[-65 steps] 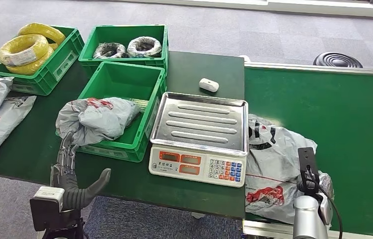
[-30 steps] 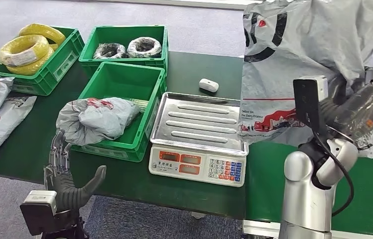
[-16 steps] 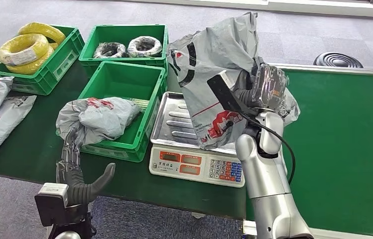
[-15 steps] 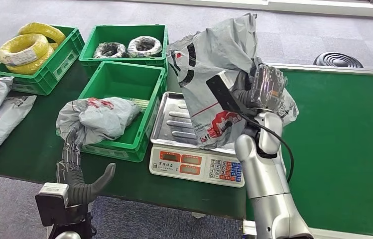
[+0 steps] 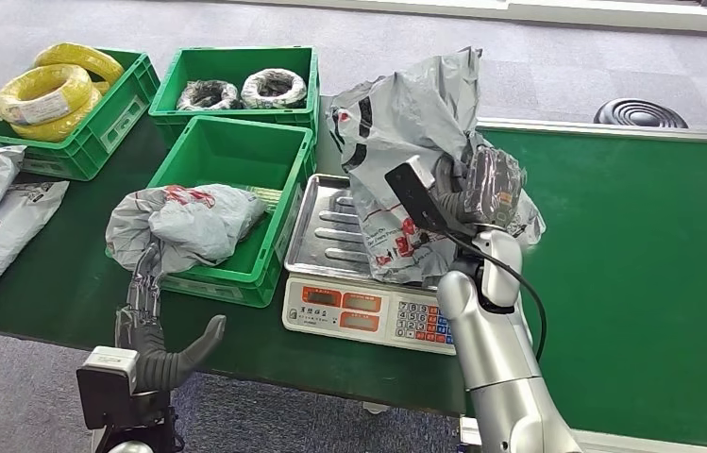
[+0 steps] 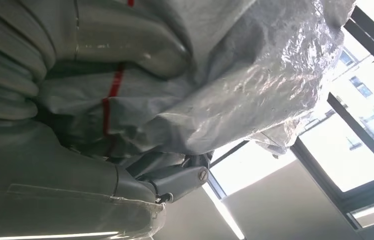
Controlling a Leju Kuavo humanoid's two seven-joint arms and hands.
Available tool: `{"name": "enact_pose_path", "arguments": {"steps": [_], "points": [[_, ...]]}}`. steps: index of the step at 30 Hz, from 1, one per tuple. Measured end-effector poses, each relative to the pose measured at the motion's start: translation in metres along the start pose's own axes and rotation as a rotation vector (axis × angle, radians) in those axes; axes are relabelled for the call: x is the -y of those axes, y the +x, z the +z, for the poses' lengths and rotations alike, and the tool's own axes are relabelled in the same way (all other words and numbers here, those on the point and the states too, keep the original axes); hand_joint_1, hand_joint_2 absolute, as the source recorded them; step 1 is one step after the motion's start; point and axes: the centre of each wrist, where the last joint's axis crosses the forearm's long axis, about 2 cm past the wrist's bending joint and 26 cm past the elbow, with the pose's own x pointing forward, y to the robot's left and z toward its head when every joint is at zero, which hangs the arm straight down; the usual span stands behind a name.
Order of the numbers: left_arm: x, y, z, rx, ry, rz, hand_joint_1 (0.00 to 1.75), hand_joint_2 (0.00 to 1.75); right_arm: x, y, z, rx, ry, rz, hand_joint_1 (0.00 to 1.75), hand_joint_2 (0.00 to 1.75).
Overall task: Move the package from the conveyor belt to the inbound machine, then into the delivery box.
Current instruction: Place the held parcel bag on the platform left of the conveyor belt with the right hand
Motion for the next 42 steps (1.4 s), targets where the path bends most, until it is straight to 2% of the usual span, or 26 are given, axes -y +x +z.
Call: {"name": "enact_pose_path", "arguments": {"steps": [7,15,18,22,27,42], "points": [[-0.001,-0.001,0.008,-0.023,0.006,-0.013,0.0,1.75,-0.017,-0.014,0.031,-0.059,-0.037,0.038,0.0,1.75],[-0.002,-0.002,0.01,-0.028,0.005,-0.017,0.0,1.75,-0.022,-0.018,0.039,-0.074,-0.016,0.043,0.0,1.75],[-0.002,-0.002,0.01,-0.029,0.009,-0.02,0.0,1.75,-0.022,-0.019,0.044,-0.061,-0.056,0.047,0.0,1.75],[-0.002,-0.002,0.011,-0.033,0.021,-0.025,0.0,1.75,-0.015,-0.018,0.055,-0.017,-0.148,0.047,0.0,1.75],[-0.001,-0.002,0.013,-0.04,0.027,-0.027,0.0,1.75,-0.001,-0.017,0.062,-0.035,-0.216,0.032,0.0,1.75],[-0.002,0.002,0.013,-0.037,0.027,-0.025,0.0,1.75,0.011,-0.025,0.074,-0.115,-0.259,-0.015,0.0,1.75]]}}
